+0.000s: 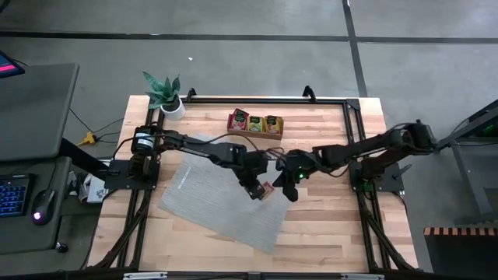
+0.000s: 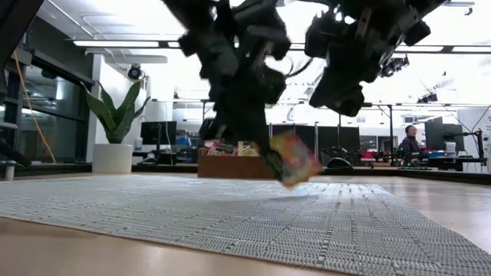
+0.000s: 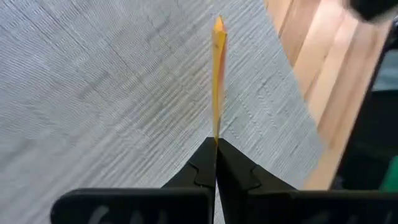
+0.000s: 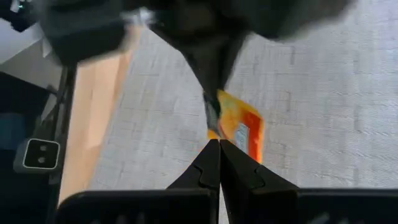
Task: Pick & Place Tea
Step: Put the orange tea bag into the right section of the wooden organizer
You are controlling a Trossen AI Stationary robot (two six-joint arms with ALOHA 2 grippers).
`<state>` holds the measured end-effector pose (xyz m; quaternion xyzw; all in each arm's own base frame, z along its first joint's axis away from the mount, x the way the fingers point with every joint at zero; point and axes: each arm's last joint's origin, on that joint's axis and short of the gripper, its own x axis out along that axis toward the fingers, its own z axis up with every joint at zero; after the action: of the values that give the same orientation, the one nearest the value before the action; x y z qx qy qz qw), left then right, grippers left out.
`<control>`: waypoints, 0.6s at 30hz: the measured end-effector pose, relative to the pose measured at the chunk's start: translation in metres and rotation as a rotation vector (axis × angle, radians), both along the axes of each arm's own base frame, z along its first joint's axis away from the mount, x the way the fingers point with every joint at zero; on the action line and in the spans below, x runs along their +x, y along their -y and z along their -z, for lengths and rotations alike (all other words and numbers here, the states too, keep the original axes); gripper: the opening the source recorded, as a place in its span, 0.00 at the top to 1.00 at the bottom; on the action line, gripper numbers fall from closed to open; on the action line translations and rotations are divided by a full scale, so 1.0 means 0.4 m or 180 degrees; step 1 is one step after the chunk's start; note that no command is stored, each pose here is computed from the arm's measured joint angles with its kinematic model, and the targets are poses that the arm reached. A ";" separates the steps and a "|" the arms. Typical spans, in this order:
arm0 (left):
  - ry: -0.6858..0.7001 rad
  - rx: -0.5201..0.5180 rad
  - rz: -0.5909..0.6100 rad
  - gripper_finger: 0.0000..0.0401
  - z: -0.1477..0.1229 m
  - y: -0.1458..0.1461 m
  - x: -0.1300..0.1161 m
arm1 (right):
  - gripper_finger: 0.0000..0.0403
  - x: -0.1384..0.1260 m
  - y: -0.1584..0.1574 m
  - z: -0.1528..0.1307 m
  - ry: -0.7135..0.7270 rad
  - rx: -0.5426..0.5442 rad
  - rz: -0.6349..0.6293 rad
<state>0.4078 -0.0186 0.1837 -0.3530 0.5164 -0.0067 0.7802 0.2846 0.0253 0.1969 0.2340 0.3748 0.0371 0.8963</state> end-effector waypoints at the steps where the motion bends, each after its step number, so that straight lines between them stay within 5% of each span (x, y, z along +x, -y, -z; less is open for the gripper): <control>1: -0.0024 0.0112 0.0057 1.00 -0.019 -0.001 0.003 | 1.00 -0.004 0.007 -0.005 -0.0011 0.0013 0.0017; 8: -0.0222 0.0785 0.0435 1.00 -0.131 -0.011 0.002 | 0.97 -0.017 0.051 -0.030 0.0086 0.0066 -0.0027; 18: -0.0280 0.1015 0.0513 1.00 -0.143 -0.015 -0.002 | 0.63 -0.005 0.082 -0.068 0.0653 -0.0143 -0.0201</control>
<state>0.4070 -0.0127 0.2410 -0.1823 0.5711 0.0282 0.7999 0.2827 -0.0076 0.2241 0.1968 0.2890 0.0807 0.9334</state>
